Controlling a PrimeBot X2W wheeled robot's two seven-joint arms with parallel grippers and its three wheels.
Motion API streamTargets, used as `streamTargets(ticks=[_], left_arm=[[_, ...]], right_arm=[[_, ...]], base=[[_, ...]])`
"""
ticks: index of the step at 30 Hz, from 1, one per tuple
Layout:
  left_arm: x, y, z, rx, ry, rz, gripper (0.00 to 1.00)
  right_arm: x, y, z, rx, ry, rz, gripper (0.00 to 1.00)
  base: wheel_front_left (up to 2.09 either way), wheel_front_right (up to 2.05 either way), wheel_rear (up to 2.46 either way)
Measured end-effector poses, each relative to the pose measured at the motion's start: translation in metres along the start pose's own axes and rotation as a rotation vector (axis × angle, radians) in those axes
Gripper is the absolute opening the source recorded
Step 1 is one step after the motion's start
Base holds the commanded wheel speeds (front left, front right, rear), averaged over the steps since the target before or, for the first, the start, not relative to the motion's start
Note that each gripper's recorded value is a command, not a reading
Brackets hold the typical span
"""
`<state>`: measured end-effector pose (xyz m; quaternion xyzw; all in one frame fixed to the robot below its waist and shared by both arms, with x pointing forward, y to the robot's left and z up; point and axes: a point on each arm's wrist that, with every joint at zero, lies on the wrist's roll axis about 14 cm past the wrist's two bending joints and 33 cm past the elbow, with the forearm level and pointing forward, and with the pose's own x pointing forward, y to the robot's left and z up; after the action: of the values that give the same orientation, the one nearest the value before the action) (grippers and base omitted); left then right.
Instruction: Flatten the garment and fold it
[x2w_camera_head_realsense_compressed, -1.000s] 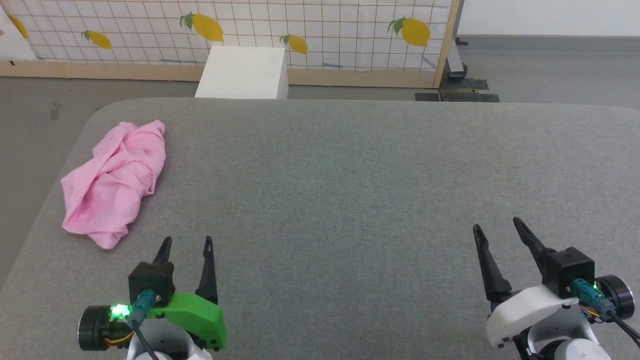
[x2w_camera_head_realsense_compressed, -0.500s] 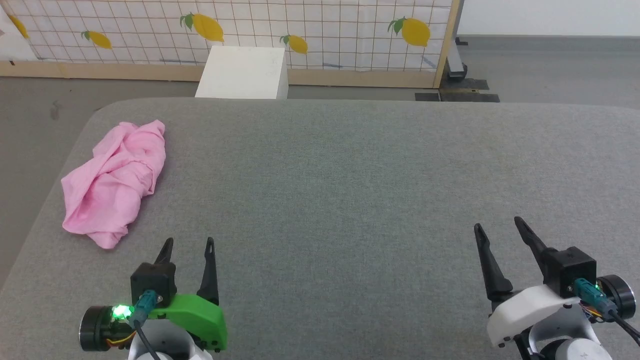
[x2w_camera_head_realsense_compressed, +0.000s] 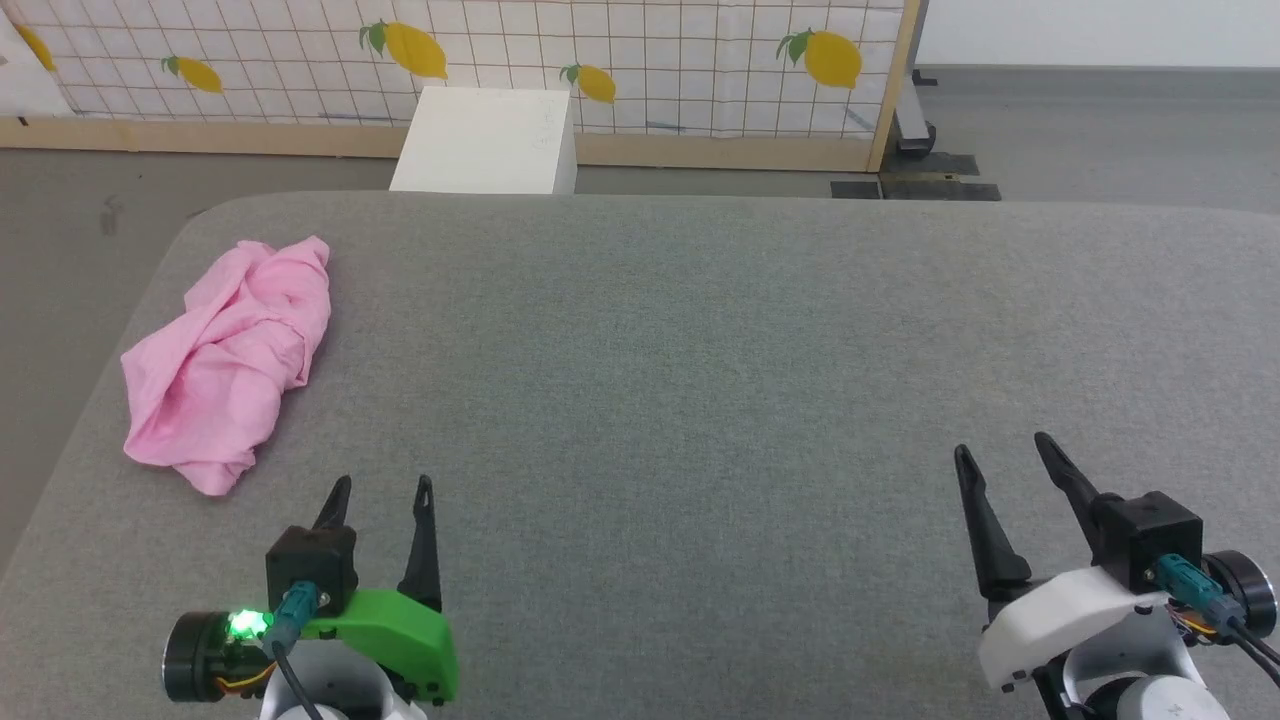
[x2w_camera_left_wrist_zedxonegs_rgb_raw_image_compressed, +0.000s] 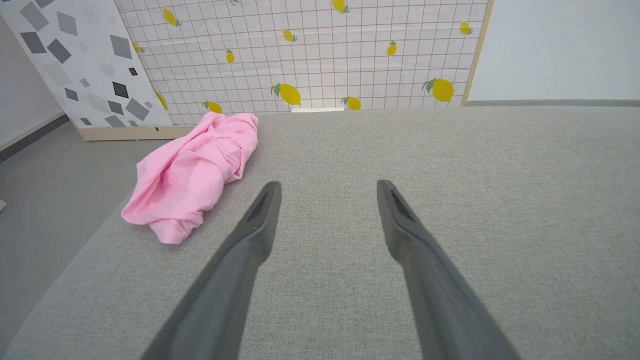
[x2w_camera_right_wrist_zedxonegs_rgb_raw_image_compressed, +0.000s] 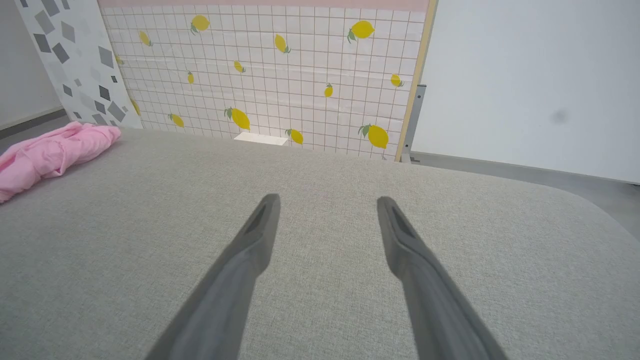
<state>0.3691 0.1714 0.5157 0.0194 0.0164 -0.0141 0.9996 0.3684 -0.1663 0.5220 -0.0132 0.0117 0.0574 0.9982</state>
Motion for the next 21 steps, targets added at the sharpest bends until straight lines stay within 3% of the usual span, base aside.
streamTargets(ticks=[11, 21], left_arm=[[-0.005, 0.008, -0.003, 0.010, 0.005, 0.024, 1.00], [-0.022, 0.037, -0.003, 0.030, 0.002, 0.107, 1.00]], right_arm=[[0.005, 0.010, 0.001, 0.010, -0.003, 0.030, 1.00], [0.016, 0.036, 0.005, 0.032, -0.012, 0.111, 1.00]], base=[[0.00, 0.00, 0.00], [0.00, 0.00, 0.00]])
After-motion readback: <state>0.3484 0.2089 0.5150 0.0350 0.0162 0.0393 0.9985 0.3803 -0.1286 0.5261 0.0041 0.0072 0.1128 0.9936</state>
